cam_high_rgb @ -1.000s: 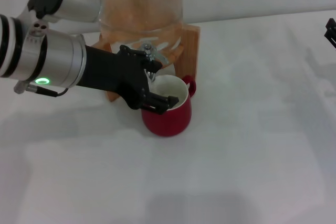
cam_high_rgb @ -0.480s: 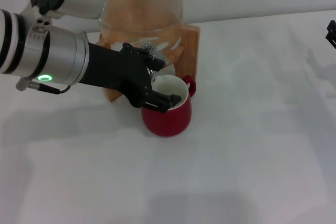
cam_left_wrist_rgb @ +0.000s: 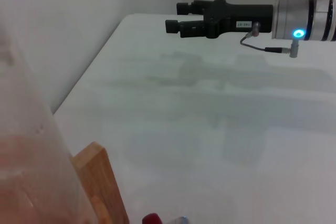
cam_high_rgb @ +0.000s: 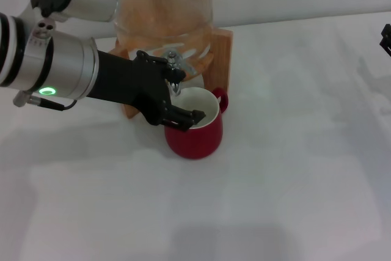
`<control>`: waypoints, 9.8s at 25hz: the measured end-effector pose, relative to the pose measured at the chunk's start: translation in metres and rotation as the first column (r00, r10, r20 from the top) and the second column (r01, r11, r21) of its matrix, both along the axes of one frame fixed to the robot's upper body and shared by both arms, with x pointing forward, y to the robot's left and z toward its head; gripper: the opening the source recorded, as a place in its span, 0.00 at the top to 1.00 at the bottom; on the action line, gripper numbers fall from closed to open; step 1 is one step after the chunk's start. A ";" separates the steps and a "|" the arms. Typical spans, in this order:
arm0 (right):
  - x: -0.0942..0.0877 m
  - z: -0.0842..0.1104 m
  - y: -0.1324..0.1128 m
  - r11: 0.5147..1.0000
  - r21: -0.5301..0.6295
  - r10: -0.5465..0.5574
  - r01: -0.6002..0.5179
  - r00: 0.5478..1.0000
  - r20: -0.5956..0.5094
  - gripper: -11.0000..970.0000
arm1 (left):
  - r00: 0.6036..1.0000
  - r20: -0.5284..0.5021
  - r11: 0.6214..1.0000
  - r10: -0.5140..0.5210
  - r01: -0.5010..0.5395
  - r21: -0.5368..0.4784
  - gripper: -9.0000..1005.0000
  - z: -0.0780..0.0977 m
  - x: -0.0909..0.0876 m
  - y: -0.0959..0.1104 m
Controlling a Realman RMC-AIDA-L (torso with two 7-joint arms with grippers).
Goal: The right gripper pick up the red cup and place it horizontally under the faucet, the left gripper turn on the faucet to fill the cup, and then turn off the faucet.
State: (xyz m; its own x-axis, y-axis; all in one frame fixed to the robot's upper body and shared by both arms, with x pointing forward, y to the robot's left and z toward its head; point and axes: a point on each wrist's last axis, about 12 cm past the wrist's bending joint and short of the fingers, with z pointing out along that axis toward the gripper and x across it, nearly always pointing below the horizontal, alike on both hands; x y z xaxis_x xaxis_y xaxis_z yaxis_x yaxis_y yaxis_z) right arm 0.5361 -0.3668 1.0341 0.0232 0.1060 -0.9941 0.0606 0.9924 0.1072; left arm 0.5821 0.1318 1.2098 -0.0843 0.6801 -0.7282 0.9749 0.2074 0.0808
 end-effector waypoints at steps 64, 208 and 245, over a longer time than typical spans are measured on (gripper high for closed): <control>0.000 0.001 -0.001 1.000 0.007 -0.008 0.008 1.000 0.009 0.13 | 0.997 0.042 0.997 -0.064 0.062 0.037 0.17 0.010 0.020 -0.022; -0.004 0.002 -0.003 1.000 0.013 -0.019 0.019 0.999 0.026 0.13 | 0.992 0.084 0.996 -0.089 0.086 0.038 0.17 0.010 0.029 -0.033; -0.008 -0.002 -0.005 1.000 0.005 -0.017 0.017 1.000 0.005 0.13 | 0.737 0.115 0.693 0.667 -0.556 -0.459 0.17 -0.056 -0.101 0.092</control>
State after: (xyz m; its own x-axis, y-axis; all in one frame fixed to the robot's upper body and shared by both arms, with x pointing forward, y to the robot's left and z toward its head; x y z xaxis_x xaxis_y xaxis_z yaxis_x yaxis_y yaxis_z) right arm 0.5284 -0.3722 1.0322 0.0299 0.1106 -0.9934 0.0768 0.9907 0.1126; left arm 0.4811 0.2242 1.1535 -0.1593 0.2155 -0.9634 0.5716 0.8158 0.0880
